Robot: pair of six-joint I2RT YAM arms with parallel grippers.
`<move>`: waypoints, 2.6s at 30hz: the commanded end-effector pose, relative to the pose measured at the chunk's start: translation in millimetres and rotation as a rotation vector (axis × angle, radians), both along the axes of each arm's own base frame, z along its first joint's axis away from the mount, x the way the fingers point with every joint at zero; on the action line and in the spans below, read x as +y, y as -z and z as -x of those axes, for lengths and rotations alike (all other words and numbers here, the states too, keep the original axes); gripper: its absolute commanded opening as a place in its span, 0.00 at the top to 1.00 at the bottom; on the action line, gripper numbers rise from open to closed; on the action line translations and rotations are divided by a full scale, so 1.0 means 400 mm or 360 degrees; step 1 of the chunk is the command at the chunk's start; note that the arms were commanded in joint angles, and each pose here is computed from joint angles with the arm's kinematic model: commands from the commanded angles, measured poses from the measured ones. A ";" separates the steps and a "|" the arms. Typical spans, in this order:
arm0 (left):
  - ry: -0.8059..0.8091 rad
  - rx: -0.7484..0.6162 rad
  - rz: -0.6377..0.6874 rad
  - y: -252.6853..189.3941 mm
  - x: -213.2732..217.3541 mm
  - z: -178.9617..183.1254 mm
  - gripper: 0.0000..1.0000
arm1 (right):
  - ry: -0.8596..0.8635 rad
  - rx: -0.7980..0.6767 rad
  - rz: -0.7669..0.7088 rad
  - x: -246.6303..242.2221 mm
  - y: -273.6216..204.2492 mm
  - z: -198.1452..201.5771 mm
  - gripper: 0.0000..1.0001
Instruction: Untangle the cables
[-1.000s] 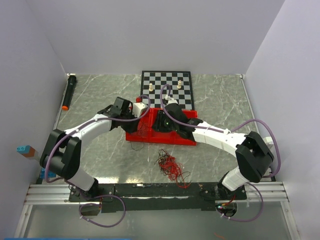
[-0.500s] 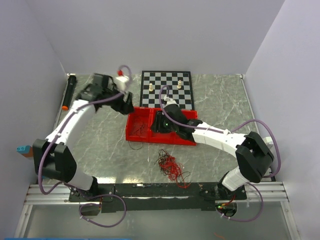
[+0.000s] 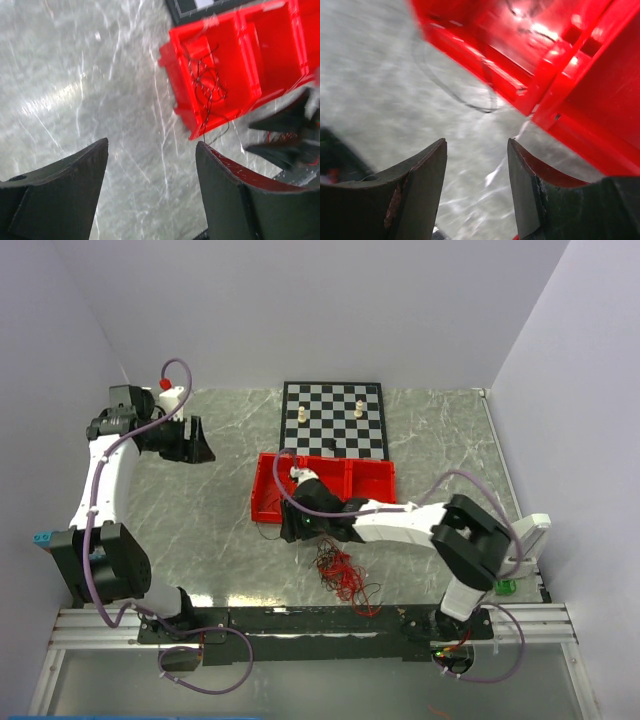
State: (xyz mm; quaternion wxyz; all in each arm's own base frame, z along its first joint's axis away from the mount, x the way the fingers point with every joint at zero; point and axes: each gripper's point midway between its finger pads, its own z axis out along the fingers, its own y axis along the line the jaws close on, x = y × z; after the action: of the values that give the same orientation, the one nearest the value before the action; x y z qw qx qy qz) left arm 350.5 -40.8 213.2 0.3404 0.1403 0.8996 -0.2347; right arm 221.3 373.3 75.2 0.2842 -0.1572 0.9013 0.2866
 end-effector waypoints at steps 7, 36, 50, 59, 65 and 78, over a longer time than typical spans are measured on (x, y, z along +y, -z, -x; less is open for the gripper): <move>0.0076 -0.0066 -0.0013 -0.004 -0.007 0.077 0.24 | 0.0149 0.0004 0.0084 0.056 0.066 -0.068 0.44; 0.0057 0.0060 -0.0062 0.083 0.037 0.103 0.26 | 0.0042 -0.0301 0.0257 0.123 0.015 -0.018 0.52; -0.0082 0.0081 -0.0025 0.078 0.113 0.077 0.26 | -0.0123 -0.0331 0.0274 0.277 0.050 -0.040 0.54; -0.0073 0.0050 -0.0015 0.072 0.109 0.084 0.26 | -0.0041 -0.0302 0.0404 0.265 0.073 -0.069 0.57; -0.0081 0.0059 -0.0010 0.084 0.109 0.091 0.26 | -0.0035 -0.0323 0.0435 0.251 0.076 -0.075 0.61; -0.0094 0.0046 -0.0045 0.083 0.116 0.099 0.27 | -0.0005 -0.0424 0.0286 0.228 -0.055 -0.107 1.00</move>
State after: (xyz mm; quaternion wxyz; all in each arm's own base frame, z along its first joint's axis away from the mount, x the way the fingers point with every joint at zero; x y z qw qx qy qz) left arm 310.8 4.7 168.0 0.3058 0.0975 0.9205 -0.2227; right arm 246.2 468.5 34.5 0.3333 -0.2442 0.8991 0.1444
